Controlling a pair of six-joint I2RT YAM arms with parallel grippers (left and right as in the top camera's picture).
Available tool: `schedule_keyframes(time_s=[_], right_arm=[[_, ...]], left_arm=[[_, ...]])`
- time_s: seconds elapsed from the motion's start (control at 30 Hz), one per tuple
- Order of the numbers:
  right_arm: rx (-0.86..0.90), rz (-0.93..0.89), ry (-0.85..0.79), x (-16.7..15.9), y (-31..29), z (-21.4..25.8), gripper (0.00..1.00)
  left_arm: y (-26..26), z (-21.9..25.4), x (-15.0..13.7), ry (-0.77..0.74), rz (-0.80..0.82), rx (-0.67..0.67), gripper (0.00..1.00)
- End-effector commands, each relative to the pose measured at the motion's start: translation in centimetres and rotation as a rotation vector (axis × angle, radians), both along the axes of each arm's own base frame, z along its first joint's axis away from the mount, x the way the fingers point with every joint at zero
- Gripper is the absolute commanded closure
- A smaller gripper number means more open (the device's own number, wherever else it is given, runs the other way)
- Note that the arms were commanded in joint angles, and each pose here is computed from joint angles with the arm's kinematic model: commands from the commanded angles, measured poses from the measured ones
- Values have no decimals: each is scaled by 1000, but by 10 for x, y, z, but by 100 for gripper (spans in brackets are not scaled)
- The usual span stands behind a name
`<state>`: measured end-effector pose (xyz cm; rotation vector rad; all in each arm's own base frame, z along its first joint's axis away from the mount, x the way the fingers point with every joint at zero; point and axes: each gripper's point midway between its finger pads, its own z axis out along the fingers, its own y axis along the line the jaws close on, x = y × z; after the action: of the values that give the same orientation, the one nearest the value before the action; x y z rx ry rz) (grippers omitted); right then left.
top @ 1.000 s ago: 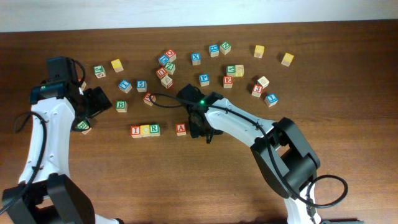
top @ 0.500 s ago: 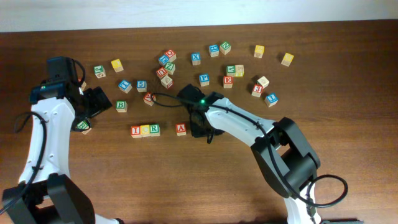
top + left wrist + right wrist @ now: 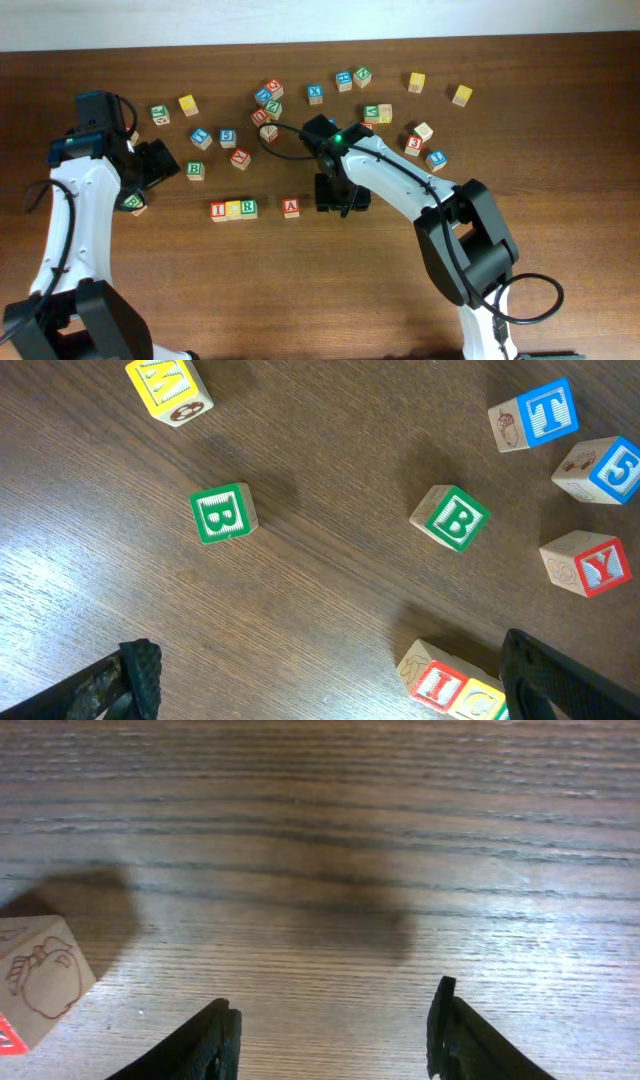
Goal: Spell out ICRA
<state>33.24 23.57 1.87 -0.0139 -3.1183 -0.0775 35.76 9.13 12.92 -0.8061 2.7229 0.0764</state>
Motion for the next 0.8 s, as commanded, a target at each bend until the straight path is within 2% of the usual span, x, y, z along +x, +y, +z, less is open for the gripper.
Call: schedule_keyframes(time_s=[0.0, 0.57, 0.77], right_arm=[[5, 8, 18, -6, 7, -8, 47], [-9, 8, 60, -10, 7, -28, 47], [40, 8, 67, -10, 16, -28, 46]], left_arm=[[0, 2, 0, -7, 7, -7, 1], [0, 2, 0, -7, 7, -7, 1], [0, 2, 0, -7, 7, -7, 1]])
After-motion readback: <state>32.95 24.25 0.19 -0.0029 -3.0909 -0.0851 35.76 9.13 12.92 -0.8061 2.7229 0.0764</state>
